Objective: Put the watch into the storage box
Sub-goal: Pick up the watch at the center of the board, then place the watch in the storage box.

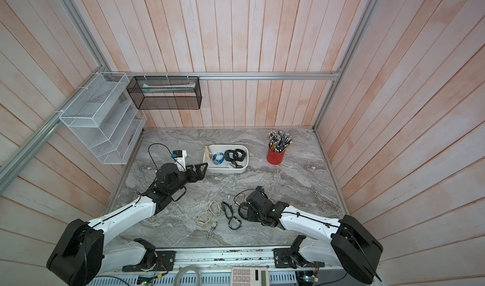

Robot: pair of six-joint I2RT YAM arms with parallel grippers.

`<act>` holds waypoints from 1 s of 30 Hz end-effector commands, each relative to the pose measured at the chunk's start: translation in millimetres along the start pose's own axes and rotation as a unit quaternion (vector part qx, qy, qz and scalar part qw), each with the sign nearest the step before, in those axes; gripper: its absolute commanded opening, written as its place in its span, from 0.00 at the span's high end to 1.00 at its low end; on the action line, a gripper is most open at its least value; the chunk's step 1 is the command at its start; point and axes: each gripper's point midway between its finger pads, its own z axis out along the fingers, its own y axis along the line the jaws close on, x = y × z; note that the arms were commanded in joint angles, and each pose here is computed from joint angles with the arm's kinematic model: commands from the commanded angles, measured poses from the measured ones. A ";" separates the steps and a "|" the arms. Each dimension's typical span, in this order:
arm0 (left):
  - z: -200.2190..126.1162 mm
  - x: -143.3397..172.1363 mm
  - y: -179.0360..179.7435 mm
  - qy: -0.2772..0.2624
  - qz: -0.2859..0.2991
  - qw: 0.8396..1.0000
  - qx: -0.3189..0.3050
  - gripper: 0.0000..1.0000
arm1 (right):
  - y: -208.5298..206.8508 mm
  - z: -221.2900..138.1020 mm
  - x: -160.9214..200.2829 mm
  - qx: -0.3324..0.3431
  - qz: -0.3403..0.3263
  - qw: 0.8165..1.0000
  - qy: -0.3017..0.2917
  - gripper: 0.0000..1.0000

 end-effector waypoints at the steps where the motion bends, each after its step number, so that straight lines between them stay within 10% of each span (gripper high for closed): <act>1: -2.0 0.1 4.9 -0.002 -0.001 1.000 -0.013 0.00 | -1.5 -2.2 -10.8 0.020 -0.004 1.000 -0.020 1.00; 16: -1.7 -3.7 5.0 -0.002 0.009 1.000 -0.020 0.01 | 0.9 -39.1 -89.8 0.101 -0.080 0.982 -0.139 1.00; 30: -32.4 -1.3 20.5 -0.016 0.011 0.998 -0.061 0.01 | 86.7 -40.1 -211.4 0.076 -0.182 0.952 -0.236 1.00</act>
